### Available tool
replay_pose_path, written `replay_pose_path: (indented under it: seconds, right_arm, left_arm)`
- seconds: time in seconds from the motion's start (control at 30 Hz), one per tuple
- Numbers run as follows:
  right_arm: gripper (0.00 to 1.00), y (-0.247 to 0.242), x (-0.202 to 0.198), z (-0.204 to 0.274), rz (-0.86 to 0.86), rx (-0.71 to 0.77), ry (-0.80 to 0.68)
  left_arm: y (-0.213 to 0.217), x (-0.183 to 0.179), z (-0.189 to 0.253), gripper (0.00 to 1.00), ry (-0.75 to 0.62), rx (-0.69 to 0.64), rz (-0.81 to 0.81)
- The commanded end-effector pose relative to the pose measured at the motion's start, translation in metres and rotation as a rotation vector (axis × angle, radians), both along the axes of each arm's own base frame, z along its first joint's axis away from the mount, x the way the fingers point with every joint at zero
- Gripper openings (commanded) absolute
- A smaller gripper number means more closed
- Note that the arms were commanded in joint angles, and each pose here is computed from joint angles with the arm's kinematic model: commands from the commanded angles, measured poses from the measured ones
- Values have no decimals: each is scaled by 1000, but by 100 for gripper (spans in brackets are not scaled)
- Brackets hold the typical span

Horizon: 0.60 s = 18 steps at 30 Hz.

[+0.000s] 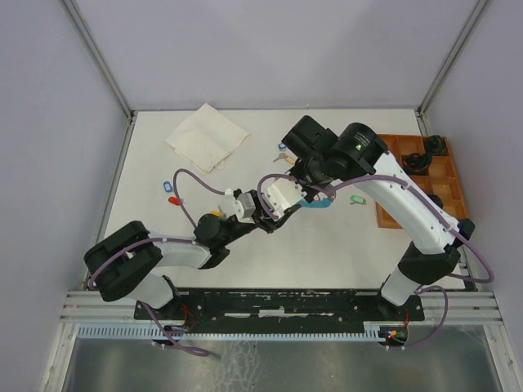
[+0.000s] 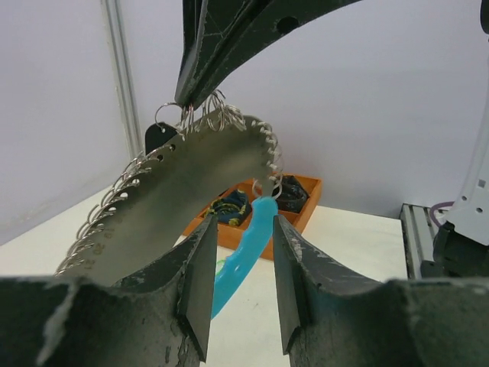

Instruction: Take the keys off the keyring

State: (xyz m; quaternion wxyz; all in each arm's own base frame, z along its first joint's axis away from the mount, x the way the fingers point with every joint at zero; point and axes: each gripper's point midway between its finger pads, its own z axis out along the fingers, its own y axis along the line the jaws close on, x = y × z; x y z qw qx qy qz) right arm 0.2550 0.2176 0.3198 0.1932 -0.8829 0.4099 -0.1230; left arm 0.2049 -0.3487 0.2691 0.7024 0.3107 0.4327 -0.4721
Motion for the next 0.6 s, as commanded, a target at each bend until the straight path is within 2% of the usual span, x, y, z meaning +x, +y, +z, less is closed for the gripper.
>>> replay_pose_path:
  seconds: [0.0,0.2,0.57]
  right_arm:
    - [1,-24,-17,-3,-4,-117,52]
    - [1,-17,-18,-5,0,-97,75]
    - [1,-10,-21,-11,9,-81,114]
  left_arm:
    - [22,0,69,40,-185,-221,119]
    - [26,9,74,30,-191,-228,177]
    - [14,18,84,31,-191,-248,203]
